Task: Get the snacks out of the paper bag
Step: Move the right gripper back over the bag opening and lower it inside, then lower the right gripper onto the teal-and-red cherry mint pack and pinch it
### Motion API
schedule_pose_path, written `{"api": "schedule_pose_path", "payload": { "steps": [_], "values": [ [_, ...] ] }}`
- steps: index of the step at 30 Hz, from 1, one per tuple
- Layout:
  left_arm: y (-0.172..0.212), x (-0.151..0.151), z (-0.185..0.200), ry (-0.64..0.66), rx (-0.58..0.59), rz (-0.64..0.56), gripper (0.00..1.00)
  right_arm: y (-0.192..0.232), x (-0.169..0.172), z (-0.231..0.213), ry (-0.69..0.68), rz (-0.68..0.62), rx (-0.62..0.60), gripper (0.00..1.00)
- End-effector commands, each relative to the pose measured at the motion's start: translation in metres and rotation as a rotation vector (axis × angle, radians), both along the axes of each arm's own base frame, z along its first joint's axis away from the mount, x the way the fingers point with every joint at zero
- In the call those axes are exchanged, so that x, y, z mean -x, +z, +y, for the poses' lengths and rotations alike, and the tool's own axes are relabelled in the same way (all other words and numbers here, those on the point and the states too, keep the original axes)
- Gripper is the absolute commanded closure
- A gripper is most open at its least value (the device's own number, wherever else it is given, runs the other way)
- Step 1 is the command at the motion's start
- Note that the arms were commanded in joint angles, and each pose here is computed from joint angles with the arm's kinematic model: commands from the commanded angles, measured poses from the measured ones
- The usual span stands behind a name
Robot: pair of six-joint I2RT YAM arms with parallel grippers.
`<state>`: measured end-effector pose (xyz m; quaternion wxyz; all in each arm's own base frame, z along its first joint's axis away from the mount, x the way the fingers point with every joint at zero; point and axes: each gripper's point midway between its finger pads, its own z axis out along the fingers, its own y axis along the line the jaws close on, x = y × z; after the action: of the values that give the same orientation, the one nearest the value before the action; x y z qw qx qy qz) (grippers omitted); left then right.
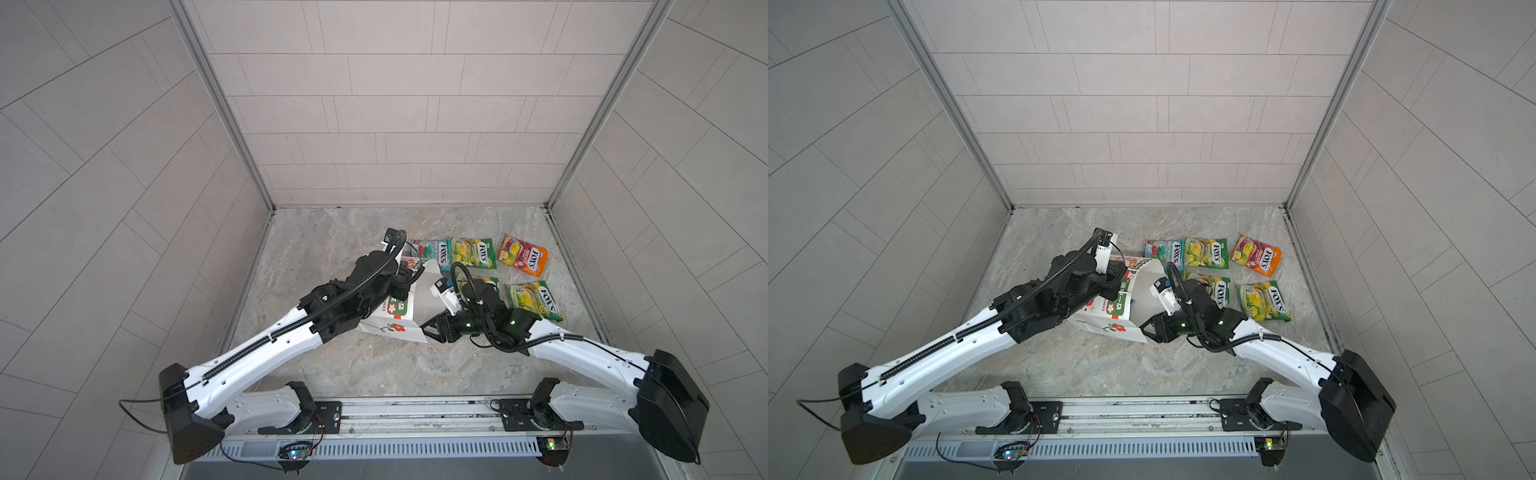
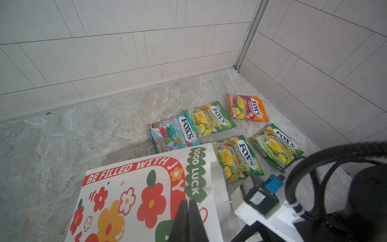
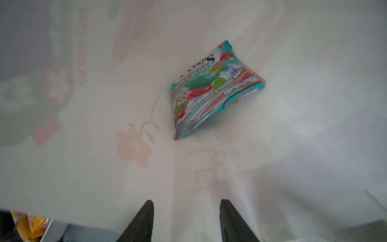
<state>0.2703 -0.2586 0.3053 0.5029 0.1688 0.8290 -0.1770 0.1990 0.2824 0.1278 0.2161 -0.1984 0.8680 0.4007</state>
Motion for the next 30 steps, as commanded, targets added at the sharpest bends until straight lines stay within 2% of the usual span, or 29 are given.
{"api": "schedule_pose_path", "payload": {
  "steps": [1,11,17,22,30],
  "values": [
    [0.012,-0.003,0.003,0.021,0.031,-0.027,1.0,0.001,-0.013,0.012,-0.041,-0.023,-0.035,0.48],
    [0.013,-0.001,0.002,0.018,0.056,-0.029,1.0,-0.019,-0.036,0.025,-0.155,0.054,-0.025,0.47],
    [0.013,-0.004,0.003,0.038,0.072,-0.033,1.0,-0.033,-0.044,0.036,-0.21,0.16,0.03,0.42],
    [0.016,-0.008,0.002,0.061,0.097,-0.042,1.0,-0.033,-0.049,0.058,-0.239,0.216,-0.065,0.4],
    [0.016,-0.015,0.001,0.095,0.119,-0.05,1.0,-0.016,-0.059,0.081,-0.27,0.237,-0.217,0.35]
  ]
}}
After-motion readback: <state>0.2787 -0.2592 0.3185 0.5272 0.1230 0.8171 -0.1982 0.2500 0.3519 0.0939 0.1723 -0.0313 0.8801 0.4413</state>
